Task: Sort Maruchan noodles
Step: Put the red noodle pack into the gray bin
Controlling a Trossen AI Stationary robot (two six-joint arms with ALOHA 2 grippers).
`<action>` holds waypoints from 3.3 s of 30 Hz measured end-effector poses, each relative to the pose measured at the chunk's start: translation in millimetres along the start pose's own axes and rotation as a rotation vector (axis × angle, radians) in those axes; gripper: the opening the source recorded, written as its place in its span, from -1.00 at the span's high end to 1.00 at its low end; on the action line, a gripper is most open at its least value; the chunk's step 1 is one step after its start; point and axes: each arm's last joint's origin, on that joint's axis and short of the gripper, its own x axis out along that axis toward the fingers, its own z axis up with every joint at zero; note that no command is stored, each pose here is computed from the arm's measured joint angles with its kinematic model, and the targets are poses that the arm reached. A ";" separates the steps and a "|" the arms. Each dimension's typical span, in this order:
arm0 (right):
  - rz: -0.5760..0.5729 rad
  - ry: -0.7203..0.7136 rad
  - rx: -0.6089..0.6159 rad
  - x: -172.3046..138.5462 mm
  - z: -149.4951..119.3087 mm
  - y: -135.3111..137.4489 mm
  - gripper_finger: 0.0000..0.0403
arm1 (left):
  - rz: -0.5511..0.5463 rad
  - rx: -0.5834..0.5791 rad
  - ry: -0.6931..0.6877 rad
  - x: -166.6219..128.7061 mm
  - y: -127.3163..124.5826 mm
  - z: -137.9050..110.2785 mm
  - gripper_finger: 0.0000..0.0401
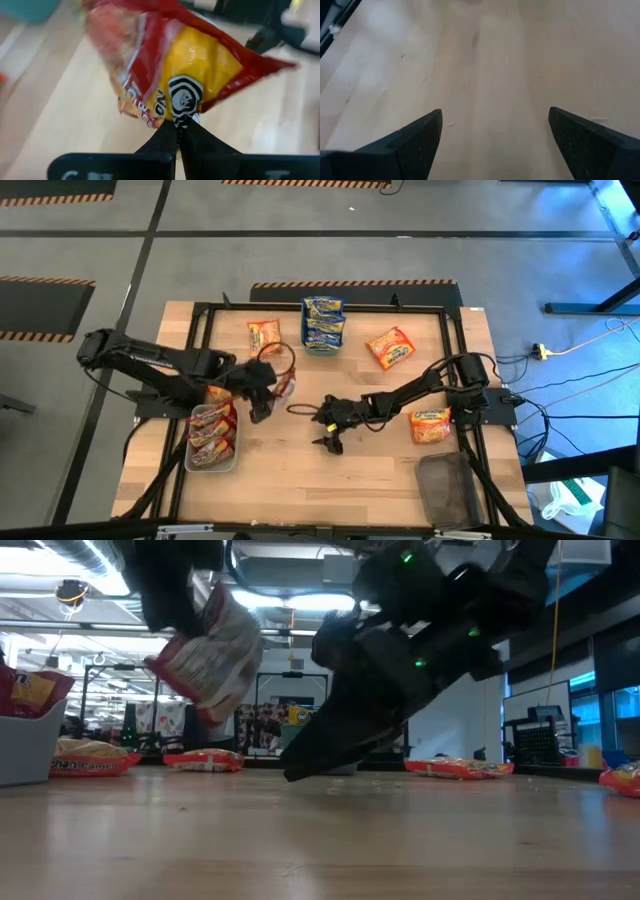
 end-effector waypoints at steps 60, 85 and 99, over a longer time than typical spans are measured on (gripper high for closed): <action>-0.982 -0.423 -0.369 -29.2 24.5 122.4 0.56 | -0.080 -0.043 -0.625 29.0 -103.3 4.9 0.22; -0.001 -0.182 -0.134 0.5 20.5 85.5 0.54 | -0.121 0.193 -0.281 13.4 -89.9 -23.3 -0.36; 0.061 -0.171 -0.129 0.9 22.2 83.0 0.54 | -0.348 0.255 -0.022 73.0 -101.9 -29.5 -0.40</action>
